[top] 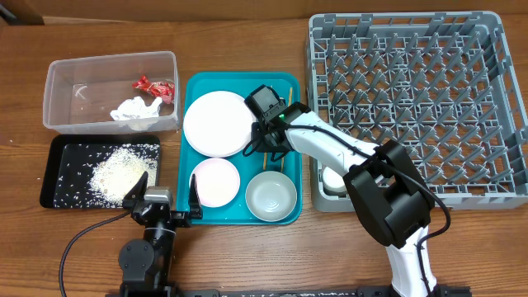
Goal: Sort waste into correct bins and load items into the dishwasher
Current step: 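Carry the chopstick to the grey rack and release it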
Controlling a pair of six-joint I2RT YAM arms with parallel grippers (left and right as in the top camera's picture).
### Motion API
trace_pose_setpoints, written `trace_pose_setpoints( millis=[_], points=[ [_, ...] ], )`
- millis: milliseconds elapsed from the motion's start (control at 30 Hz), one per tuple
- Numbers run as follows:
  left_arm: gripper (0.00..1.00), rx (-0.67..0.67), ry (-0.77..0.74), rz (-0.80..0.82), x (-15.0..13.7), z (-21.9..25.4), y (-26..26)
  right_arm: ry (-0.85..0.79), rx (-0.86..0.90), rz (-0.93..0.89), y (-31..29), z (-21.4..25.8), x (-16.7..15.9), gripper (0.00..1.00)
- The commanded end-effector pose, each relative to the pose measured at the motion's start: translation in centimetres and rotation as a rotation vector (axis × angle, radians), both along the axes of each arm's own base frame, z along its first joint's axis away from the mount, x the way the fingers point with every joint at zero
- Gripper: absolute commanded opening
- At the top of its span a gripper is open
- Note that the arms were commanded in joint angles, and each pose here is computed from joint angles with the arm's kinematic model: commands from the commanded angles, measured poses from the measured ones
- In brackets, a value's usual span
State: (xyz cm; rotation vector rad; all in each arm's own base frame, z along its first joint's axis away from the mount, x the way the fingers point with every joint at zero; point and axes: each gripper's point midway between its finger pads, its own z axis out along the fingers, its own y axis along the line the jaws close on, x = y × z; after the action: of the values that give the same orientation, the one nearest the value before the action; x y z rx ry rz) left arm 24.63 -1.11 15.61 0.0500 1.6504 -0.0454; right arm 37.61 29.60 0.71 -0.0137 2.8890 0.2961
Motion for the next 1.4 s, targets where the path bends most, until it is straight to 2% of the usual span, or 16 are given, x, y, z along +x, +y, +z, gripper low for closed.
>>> trace_pose_setpoints(
  millis=[0,100,333,600,733,1033,1067,1100,1133,1233,1367],
  points=[
    [1.00,0.019,-0.005,0.011,0.0,0.0,0.3,0.050,-0.044,-0.033,-1.3,-1.3,-0.4,0.10],
    [1.00,0.019,-0.005,0.011,0.0,0.0,0.3,0.027,-0.055,-0.056,-2.1,0.9,0.4,0.04],
    [1.00,0.019,-0.005,0.011,0.0,0.0,0.2,-0.095,0.016,-0.086,-2.9,9.7,2.8,0.04],
    [1.00,0.019,-0.005,0.011,0.0,0.0,0.2,-0.259,0.018,0.007,-7.3,17.5,4.1,0.04],
    [1.00,0.019,-0.005,0.011,0.0,0.0,0.2,-0.234,-0.066,0.073,-11.0,17.0,4.3,0.04],
    [1.00,0.019,-0.005,0.011,0.0,0.0,0.2,-0.062,-0.149,0.064,-14.6,9.6,2.7,0.05],
    [1.00,0.019,-0.005,0.011,0.0,0.0,0.2,-0.051,-0.157,0.077,-14.6,9.2,2.5,0.13],
    [1.00,0.019,-0.005,0.011,0.0,0.0,0.2,-0.043,-0.165,0.084,-14.8,9.0,2.4,0.34],
    [1.00,0.019,-0.005,0.011,0.0,0.0,0.2,-0.044,-0.178,0.081,-15.0,9.0,2.4,0.45],
    [1.00,0.019,-0.005,0.011,0.0,0.0,0.2,-0.066,-0.212,0.081,-15.2,10.4,2.2,0.51],
    [1.00,0.019,-0.005,0.011,0.0,0.0,0.2,-0.136,-0.133,0.128,-12.2,13.7,1.9,0.52]
  ],
)
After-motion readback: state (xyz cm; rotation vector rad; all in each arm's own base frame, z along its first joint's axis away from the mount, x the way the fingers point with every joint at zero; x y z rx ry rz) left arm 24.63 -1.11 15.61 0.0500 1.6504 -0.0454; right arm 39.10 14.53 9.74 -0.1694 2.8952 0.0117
